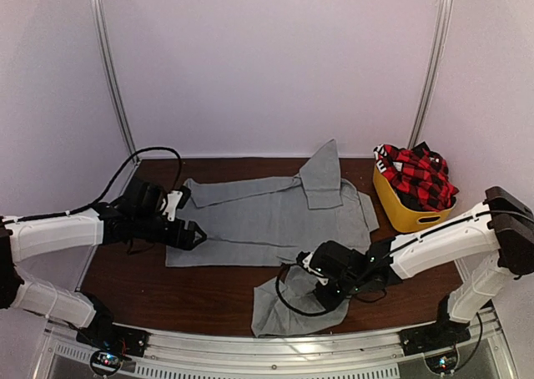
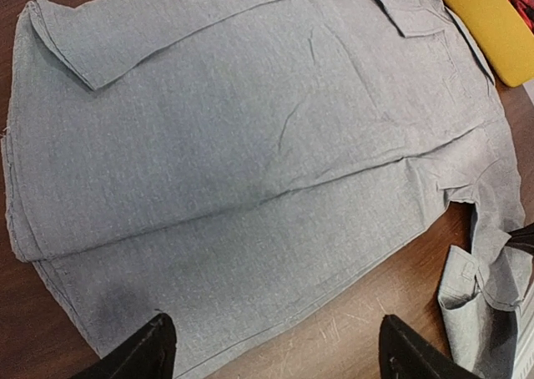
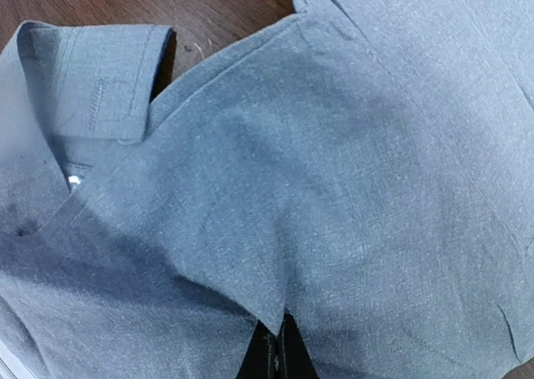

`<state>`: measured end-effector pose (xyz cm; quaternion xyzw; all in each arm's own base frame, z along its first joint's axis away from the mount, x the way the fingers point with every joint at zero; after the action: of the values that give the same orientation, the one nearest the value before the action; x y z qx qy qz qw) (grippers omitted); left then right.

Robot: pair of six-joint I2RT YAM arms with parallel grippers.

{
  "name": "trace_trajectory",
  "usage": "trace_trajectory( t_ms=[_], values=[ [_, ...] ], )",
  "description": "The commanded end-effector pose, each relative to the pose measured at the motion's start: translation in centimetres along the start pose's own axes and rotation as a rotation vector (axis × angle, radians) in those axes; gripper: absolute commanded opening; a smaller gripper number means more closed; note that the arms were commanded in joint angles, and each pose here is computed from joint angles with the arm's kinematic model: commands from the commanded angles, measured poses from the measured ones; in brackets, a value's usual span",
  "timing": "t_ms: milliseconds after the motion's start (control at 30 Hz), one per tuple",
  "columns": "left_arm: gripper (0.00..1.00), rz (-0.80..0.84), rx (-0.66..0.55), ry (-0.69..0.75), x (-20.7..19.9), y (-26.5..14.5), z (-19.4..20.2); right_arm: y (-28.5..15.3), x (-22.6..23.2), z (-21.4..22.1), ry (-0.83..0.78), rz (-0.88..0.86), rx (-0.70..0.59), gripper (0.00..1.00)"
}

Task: Fold and stack the long sleeve shirts
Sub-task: Pick up the flattened shirt from the center of the board.

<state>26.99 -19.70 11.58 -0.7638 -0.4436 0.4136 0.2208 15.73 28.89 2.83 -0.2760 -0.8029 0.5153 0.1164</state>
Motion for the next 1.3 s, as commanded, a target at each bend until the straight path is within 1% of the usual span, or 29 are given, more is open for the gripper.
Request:
trace_trajectory(
  t_ms=[0, 200, 367, 467, 667, 800, 1033, 1133, 1267],
  values=[
    [0.85, 0.025, -0.005, 0.016, -0.4, 0.3, -0.1, -1.3, -1.8, 1.4, 0.069, 0.074, 0.019, 0.00],
    [0.85, 0.038, 0.045, 0.108, -1.7, 1.1, 1.6, -3.8, -5.0, 1.1, 0.201, 0.095, -0.035, 0.00],
    [0.85, 0.039, 0.116, 0.189, -2.8, 1.9, 3.1, -5.9, -6.5, -0.1, 0.281, 0.053, -0.132, 0.00],
    [0.85, 0.007, 0.154, 0.248, -3.0, 2.4, 3.4, -6.6, -7.8, 0.0, 0.334, 0.051, -0.160, 0.00],
    [0.85, -0.057, 0.203, 0.368, -3.1, 3.0, 3.7, -8.9, -10.3, -1.1, 0.425, 0.010, -0.277, 0.00],
    [0.85, -0.054, 0.237, 0.423, -3.3, 3.6, 4.3, -9.3, -11.2, -1.4, 0.441, -0.003, -0.286, 0.00],
    [0.86, -0.015, 0.296, 0.552, -5.3, 4.9, 6.4, -9.1, -13.1, -2.0, 0.472, 0.001, -0.273, 0.00],
    [0.86, -0.057, 0.297, 0.578, -5.2, 5.6, 6.4, -9.4, -14.1, -2.3, 0.491, -0.003, -0.288, 0.00],
    [0.83, -0.136, 0.272, 0.597, -4.6, 6.1, 5.8, -9.7, -14.8, -2.6, 0.502, -0.014, -0.300, 0.00]
  ],
)
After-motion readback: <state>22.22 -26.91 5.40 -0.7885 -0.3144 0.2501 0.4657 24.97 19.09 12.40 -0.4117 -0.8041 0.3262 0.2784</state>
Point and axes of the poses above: each gripper's point midway between its finger pads, its own y axis out along the fingers, its own x axis along the line the jaws close on, z = x × y, the point moved 1 cm from there along -y, back along the fingers, and after that the axes turned 13 degrees about -y, right-handed, at the moved point
